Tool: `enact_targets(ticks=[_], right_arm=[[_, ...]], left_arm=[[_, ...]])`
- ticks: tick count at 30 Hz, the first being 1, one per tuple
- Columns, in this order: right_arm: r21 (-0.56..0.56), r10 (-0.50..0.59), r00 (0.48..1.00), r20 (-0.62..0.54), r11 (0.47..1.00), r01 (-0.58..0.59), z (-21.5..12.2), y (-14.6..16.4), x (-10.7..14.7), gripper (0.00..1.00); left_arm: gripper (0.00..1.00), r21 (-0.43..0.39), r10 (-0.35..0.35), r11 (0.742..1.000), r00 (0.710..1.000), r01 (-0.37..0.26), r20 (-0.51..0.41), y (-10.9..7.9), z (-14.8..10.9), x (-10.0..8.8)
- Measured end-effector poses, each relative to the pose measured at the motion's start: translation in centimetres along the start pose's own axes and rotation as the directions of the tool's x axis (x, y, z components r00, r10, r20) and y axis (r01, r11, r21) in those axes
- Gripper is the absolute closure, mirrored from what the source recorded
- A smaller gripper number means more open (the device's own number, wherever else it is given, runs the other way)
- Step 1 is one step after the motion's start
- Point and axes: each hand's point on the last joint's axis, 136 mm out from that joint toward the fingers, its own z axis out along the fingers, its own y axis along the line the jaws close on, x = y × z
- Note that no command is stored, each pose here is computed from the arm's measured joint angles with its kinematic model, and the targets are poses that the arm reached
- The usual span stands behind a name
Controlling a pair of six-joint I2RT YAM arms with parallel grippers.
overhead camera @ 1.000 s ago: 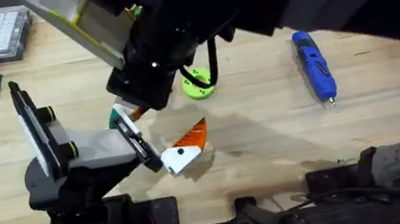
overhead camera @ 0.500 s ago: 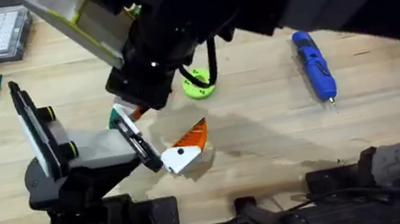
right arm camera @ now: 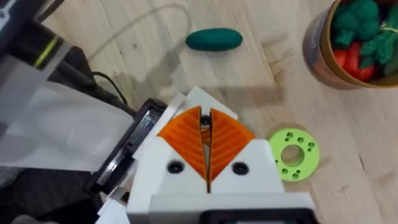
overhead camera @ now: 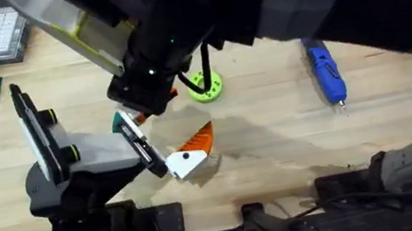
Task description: Pick up the gripper from the table and insert it into the empty holder that is missing its gripper. Then pick up a screw, insert it into the mounting hole, and use the screwdriver to tighten it. Finally, clean up the table by picking up the vegetable and placing it into the bucket.
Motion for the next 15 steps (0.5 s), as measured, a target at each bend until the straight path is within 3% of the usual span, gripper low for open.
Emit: enact_targets(ticks=[15], right_arm=[[0.021,0.000,1.000,-0.030,1.000,0.001,-0.10,-0.34,0.70,0.998]], left_arm=[[0.011,0.000,0.000,1.000,1.000,0.000,0.000,0.01,0.00,0.00]])
